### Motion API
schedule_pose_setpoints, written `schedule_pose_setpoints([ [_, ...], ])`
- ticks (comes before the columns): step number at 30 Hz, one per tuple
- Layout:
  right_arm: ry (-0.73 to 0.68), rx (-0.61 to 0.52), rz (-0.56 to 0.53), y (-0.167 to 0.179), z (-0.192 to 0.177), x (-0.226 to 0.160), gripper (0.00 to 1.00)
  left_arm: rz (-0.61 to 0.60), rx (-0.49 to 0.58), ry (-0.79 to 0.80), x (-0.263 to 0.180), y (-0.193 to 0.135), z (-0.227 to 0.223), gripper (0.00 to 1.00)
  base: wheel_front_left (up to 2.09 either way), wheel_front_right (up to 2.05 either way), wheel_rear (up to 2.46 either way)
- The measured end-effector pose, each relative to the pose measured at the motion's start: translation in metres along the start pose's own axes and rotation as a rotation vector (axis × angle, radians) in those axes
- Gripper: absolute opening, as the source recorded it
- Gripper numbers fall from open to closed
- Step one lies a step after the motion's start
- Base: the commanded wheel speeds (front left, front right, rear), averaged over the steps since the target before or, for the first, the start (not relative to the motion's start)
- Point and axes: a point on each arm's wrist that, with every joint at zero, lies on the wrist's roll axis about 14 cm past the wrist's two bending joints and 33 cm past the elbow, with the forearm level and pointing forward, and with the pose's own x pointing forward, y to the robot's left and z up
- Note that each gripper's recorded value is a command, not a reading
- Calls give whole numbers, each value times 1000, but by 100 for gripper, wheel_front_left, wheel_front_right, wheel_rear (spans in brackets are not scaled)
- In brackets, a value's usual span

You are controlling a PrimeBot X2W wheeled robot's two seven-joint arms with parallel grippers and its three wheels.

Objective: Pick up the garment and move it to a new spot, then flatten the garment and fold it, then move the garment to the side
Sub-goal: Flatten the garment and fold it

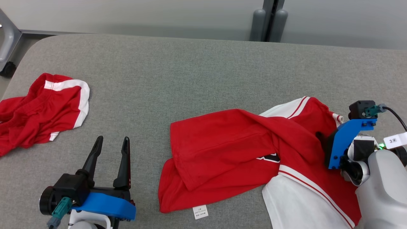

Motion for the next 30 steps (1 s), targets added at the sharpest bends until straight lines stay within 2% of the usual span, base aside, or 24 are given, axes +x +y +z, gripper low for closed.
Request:
schedule_pose_setpoints([
  [4, -63, -35, 25, 12, 17, 8, 0, 5, 6, 8, 1, 2, -3, 100, 0, 0, 0],
  [15, -476, -50, 55, 34, 131, 0, 0, 13, 1, 0, 3, 3, -3, 100, 0, 0, 0],
  [18, -542, -37, 52, 37, 148, -3, 0, 19, -1, -3, 1, 5, -3, 100, 0, 0, 0],
  [19, -544, -43, 51, 38, 148, -2, 45, 21, -2, -3, 0, 5, -3, 100, 0, 0, 0],
  [20, -542, -46, 51, 40, 146, -1, 100, 23, -3, -3, -1, 6, -3, 100, 0, 0, 0],
  [30, -643, -98, 46, 41, 139, -26, 100, 21, 1, -24, -11, 4, 3, 100, 0, 0, 0],
])
